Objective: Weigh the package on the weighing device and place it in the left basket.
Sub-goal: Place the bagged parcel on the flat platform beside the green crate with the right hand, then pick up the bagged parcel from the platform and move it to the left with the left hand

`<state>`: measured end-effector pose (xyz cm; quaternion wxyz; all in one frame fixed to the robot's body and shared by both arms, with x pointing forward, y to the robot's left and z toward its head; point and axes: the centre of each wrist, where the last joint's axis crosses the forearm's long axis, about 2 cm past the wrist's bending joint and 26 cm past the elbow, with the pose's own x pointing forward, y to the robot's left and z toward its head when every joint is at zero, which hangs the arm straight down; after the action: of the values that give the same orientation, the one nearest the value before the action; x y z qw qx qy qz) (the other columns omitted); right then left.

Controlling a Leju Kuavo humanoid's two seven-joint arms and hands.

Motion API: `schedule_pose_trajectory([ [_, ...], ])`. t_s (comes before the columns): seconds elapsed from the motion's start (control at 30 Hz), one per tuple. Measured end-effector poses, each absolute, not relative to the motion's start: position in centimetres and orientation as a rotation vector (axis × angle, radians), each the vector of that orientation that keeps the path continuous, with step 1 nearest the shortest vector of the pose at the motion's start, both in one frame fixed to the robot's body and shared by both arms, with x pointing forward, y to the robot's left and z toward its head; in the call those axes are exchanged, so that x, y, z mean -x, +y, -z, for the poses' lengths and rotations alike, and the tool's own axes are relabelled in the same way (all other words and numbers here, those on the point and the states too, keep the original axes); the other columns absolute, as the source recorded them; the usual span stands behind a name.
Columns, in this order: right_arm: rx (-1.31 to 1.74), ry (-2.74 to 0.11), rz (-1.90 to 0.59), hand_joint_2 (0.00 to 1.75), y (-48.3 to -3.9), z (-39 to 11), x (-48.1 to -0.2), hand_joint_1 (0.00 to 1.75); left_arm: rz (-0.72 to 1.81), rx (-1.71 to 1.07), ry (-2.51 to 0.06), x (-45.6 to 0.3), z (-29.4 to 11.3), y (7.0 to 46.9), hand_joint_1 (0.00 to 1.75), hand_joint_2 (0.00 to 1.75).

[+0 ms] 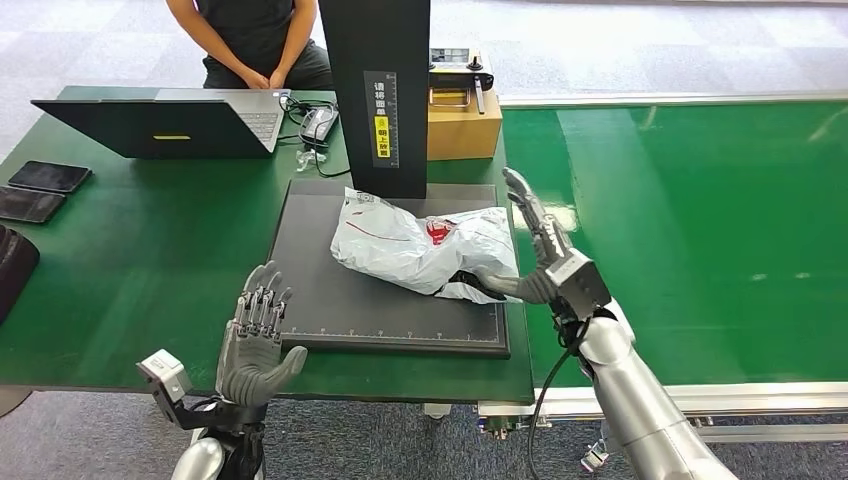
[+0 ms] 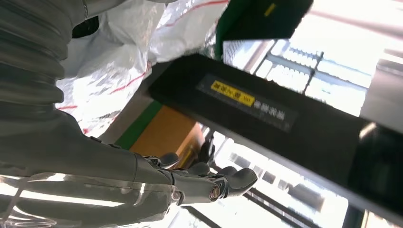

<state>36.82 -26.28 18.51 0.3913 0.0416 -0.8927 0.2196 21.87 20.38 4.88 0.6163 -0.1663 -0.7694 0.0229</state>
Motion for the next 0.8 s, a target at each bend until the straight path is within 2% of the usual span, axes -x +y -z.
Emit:
schedule_pose_trajectory([
  [0.3,0.069,-2.191,-0.349,1.75,-29.0,-14.8,-30.7,0.0,-0.064,0.391,-1.732,-21.5,-4.7,20.5,0.0,1.75],
  [0.57,0.11,-2.012,-0.232,1.75,-28.7,-11.0,-26.9,0.0,-0.04,0.384,-1.732,-21.6,-4.8,20.3,0.0,1.75],
  [0.8,0.102,-1.942,-0.219,1.75,-28.2,-10.0,-25.4,0.0,-0.016,0.396,-1.735,-21.6,-4.9,20.1,0.0,1.75],
])
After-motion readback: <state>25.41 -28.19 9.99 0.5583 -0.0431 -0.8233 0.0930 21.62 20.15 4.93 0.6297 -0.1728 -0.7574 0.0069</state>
